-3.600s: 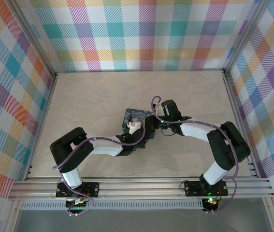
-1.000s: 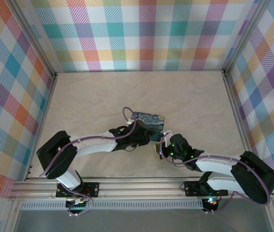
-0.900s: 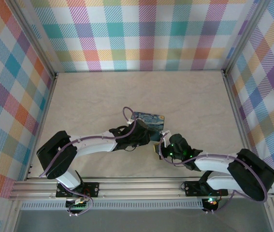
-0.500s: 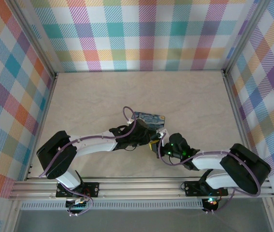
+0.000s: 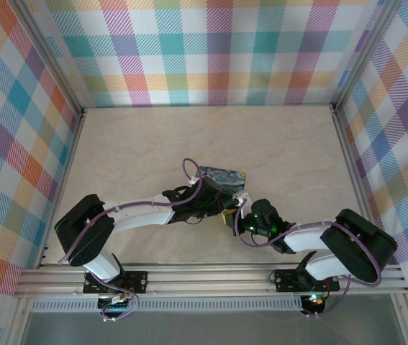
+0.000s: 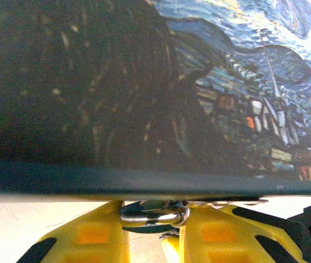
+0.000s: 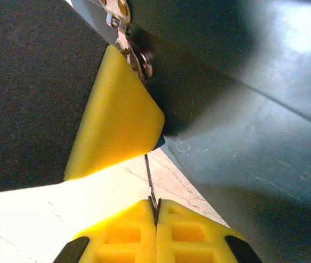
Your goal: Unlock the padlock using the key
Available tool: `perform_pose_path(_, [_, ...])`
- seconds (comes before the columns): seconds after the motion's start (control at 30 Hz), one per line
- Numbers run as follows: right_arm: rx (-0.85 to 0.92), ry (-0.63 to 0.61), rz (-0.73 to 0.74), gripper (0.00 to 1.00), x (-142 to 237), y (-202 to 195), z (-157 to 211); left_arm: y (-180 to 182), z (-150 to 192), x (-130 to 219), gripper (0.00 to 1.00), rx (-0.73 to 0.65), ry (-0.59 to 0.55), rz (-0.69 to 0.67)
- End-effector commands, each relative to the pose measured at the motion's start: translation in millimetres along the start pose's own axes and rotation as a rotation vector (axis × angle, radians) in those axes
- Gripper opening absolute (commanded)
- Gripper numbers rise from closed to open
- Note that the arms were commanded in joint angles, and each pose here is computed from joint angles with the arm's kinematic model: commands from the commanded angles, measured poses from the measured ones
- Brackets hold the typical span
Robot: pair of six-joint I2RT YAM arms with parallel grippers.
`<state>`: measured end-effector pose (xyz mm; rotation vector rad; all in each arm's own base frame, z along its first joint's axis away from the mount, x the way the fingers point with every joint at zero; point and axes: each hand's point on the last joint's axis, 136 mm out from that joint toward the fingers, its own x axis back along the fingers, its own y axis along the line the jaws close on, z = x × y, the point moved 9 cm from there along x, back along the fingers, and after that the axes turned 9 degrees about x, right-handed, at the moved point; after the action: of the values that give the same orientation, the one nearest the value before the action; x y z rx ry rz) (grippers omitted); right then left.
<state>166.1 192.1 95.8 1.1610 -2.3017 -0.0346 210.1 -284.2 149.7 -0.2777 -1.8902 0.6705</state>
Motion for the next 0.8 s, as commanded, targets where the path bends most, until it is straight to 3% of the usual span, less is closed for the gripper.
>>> perform_pose_path(0.0, [0.01, -0.035, 0.007, 0.0, 1, -2, -2, -15, -11, 9, 0.22, 0.017, -0.026, 0.056])
perform_pose_path(0.47, [0.003, -0.086, -0.002, 0.0, 4, -3, -4, -16, -11, 10, 0.22, 0.029, -0.006, 0.074])
perform_pose_path(0.77, [0.004, -0.039, -0.003, 0.0, 0, -6, 6, -9, -19, 15, 0.22, 0.045, 0.052, 0.067])
